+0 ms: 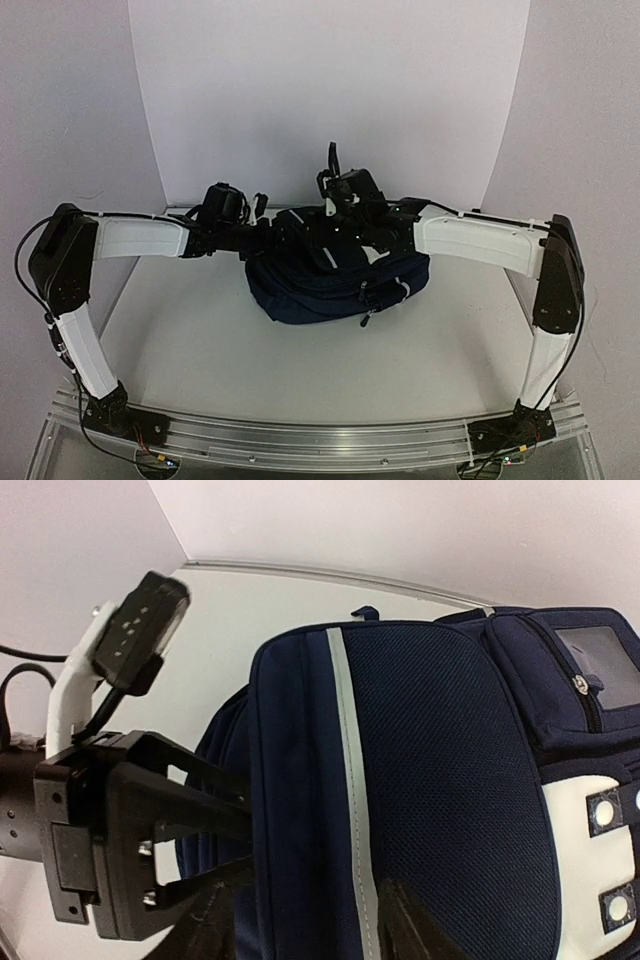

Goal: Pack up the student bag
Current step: Place the personal item in the student bag, then adjust the stationery in the student bag.

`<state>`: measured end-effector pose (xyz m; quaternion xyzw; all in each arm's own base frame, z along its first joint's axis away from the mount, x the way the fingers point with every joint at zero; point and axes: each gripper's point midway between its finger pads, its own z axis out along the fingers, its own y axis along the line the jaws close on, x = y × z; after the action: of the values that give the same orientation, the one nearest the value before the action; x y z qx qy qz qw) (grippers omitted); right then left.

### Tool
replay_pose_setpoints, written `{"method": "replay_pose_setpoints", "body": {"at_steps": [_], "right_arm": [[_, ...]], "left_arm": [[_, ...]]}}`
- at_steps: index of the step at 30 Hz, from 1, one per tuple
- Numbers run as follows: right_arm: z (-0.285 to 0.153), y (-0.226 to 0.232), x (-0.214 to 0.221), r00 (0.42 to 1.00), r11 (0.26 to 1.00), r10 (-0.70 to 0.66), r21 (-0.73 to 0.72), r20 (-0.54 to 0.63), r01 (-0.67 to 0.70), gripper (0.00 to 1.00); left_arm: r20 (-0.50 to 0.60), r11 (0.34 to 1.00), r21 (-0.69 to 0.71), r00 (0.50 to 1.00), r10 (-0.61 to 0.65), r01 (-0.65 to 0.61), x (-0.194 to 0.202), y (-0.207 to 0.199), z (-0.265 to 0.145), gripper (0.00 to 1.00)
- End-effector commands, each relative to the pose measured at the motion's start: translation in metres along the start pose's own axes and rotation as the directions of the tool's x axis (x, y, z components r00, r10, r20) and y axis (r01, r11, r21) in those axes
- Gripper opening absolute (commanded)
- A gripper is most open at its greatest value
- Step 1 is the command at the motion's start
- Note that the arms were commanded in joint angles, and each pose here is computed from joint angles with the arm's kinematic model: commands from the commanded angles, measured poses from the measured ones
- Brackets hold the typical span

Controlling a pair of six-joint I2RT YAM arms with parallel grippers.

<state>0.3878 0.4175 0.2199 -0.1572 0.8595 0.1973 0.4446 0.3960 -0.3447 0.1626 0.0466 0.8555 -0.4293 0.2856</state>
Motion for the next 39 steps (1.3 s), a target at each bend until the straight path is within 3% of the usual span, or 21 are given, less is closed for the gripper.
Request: {"method": "replay_pose_setpoints", "body": {"at_steps": [1, 8, 10, 15, 21, 29, 33, 39], "right_arm": [[-0.055, -0.005, -0.051, 0.987, 0.998, 0.056, 0.002, 0.149, -0.057, 0.55], [-0.058, -0.076, -0.028, 0.988, 0.981, 0.123, 0.140, 0.093, -0.136, 0.81], [-0.060, -0.099, -0.018, 0.982, 0.969, 0.170, 0.167, 0.079, -0.181, 0.90], [-0.060, -0.159, 0.023, 0.946, 0.924, 0.324, 0.211, 0.008, -0.318, 0.98], [-0.075, -0.227, 0.071, 0.844, 0.809, 0.535, 0.268, 0.033, -0.523, 0.98], [-0.055, -0.209, 0.106, 0.744, 0.744, 0.668, 0.063, -0.027, -0.665, 0.98], [-0.036, -0.206, 0.120, 0.742, 0.745, 0.667, 0.036, -0.060, -0.667, 0.90], [-0.002, -0.199, 0.117, 0.774, 0.773, 0.628, -0.045, -0.081, -0.633, 0.69]], "left_arm": [[0.001, 0.995, -0.101, 1.000, -0.018, 0.018, -0.006, 0.025, -0.054, 0.76], [-0.023, 0.985, -0.173, 1.000, -0.010, 0.006, -0.018, 0.049, -0.087, 0.87], [-0.026, 0.992, -0.129, 1.000, -0.002, -0.001, -0.032, 0.044, -0.088, 0.90], [-0.046, 0.997, -0.003, 0.995, 0.083, -0.083, -0.069, 0.023, -0.065, 0.91], [-0.041, 0.974, 0.168, 0.986, 0.161, -0.152, -0.100, 0.004, -0.027, 0.88], [-0.067, 0.973, 0.201, 0.990, 0.126, -0.110, -0.096, 0.027, 0.012, 0.87], [-0.132, 0.972, 0.217, 0.985, 0.115, -0.085, -0.065, 0.030, 0.027, 0.85], [-0.196, 0.978, 0.197, 0.974, 0.111, -0.072, -0.013, 0.027, 0.029, 0.83]]}}
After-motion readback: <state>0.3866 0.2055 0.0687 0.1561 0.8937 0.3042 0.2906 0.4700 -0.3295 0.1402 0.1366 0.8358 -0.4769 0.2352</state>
